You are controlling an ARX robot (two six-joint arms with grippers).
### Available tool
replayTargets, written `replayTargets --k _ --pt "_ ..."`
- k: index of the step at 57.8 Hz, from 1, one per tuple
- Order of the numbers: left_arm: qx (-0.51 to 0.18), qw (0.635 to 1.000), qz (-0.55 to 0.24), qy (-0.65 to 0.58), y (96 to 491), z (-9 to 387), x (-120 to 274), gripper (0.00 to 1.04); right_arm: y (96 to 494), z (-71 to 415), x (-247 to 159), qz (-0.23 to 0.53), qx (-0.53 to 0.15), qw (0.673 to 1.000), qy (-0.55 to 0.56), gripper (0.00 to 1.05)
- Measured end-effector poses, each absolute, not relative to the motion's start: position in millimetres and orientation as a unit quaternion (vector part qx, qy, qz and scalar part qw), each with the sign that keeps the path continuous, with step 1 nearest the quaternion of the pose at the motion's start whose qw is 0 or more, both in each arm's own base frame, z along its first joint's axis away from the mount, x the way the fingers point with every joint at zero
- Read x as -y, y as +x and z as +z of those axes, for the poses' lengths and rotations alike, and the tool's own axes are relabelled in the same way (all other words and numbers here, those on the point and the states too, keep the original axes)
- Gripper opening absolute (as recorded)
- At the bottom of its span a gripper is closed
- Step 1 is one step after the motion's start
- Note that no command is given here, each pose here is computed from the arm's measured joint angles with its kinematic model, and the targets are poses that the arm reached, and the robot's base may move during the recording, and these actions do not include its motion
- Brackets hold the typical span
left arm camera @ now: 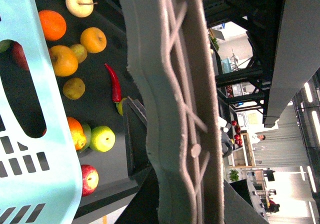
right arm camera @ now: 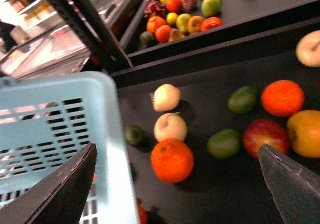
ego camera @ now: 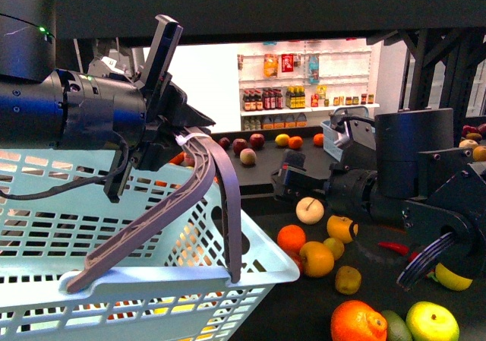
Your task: Pick lemon from shelf
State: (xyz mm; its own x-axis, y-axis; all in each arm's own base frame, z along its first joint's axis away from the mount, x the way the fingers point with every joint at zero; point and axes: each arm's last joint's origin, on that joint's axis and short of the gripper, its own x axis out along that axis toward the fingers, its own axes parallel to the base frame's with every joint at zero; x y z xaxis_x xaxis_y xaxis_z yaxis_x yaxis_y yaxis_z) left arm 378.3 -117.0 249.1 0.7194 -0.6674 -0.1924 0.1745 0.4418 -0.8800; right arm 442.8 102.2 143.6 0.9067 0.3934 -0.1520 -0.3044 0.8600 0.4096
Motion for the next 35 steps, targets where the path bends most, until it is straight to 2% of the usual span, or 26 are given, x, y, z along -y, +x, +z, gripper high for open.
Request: replayTargets --k 35 --pt "-0.276 0.799 -0.271 -0.460 377 249 122 0.08 446 125 -98 0.174 -0.134 0.963 0.156 0.97"
